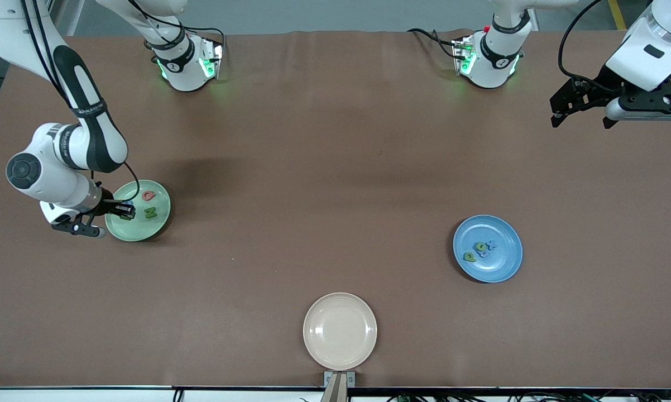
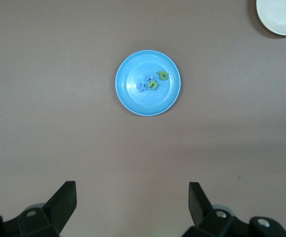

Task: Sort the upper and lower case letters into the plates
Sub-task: 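Carry the B to the green plate and open the right gripper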

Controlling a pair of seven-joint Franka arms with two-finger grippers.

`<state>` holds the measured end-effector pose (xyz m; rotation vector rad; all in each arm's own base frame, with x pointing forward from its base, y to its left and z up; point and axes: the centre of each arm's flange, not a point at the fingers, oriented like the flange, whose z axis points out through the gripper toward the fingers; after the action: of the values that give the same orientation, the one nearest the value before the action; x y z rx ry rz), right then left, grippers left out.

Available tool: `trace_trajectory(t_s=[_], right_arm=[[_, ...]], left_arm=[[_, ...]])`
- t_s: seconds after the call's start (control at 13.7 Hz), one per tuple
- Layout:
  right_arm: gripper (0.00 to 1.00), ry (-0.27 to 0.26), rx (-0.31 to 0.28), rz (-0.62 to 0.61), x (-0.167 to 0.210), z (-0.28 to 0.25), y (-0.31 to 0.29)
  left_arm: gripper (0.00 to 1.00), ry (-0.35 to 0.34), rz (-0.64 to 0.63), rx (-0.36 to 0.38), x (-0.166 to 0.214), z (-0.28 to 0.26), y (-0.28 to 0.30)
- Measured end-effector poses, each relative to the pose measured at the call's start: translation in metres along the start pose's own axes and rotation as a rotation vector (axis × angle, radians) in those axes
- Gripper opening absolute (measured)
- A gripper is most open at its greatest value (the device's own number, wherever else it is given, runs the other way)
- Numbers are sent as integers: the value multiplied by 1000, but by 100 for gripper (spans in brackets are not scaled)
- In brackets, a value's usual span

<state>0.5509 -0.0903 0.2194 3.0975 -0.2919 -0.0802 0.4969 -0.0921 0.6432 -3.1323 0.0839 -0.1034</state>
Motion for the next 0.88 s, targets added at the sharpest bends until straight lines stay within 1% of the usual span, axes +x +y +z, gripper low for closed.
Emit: trace_trajectory(t_s=[0.29,0.58,0.73,0.88], right_arm=[[35,21,6,-4,-3,23,-3],[35,21,7,2,-4,32,0],[37,19,7,4,-4,32,1],[58,-7,6,1,-6,33,0]], left_arm=[[100,-2,0,0,1,1,0],[100,11,0,-2,1,-5,0],[100,13,0,-2,1,-6,0],[100,12,-2,-2,2,-6,-1]])
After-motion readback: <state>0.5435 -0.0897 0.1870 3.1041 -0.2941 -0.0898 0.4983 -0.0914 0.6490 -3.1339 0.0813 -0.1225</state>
